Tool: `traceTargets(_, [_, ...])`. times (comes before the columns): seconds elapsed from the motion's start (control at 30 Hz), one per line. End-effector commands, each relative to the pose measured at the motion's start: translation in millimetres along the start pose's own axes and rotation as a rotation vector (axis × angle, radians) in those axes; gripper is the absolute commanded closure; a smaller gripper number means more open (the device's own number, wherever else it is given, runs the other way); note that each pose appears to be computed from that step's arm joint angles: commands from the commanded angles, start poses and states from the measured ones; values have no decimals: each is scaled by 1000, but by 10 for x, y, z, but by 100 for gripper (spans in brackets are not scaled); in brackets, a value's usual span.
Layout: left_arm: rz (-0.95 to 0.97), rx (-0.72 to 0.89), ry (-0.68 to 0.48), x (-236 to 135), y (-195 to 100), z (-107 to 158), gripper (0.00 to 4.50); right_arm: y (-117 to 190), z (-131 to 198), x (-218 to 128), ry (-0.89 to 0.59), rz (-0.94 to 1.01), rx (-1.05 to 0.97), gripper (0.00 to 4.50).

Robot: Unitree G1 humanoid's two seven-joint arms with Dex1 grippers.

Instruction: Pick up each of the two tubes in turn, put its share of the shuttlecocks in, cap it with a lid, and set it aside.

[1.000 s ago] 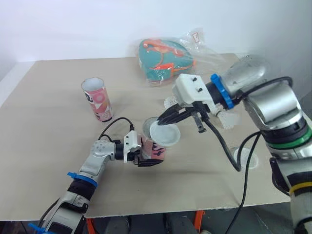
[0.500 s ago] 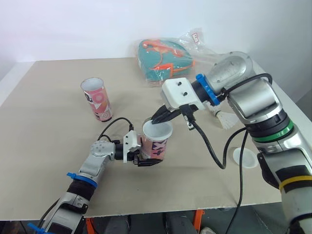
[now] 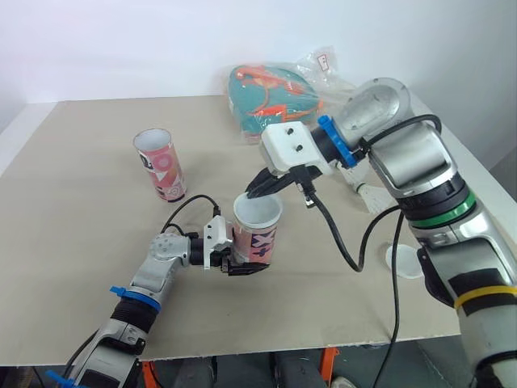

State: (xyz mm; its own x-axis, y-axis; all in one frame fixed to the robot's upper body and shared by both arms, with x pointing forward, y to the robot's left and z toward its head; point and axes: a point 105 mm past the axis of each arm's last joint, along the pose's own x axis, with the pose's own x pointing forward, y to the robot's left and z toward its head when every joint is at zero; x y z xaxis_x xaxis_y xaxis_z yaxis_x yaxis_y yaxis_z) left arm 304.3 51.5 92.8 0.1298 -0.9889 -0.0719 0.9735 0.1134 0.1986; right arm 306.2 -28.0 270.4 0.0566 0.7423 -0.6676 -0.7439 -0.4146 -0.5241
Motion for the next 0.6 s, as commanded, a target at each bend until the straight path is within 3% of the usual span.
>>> traceTargets(0.03, [8,-31,40,-57,-33,-108,85,-92,105,-111,-2,-59,-55,447])
traceTargets(0.6, [9,-41,41,-64,-41,-102,85,73,73,-83,30,-2,-73,447])
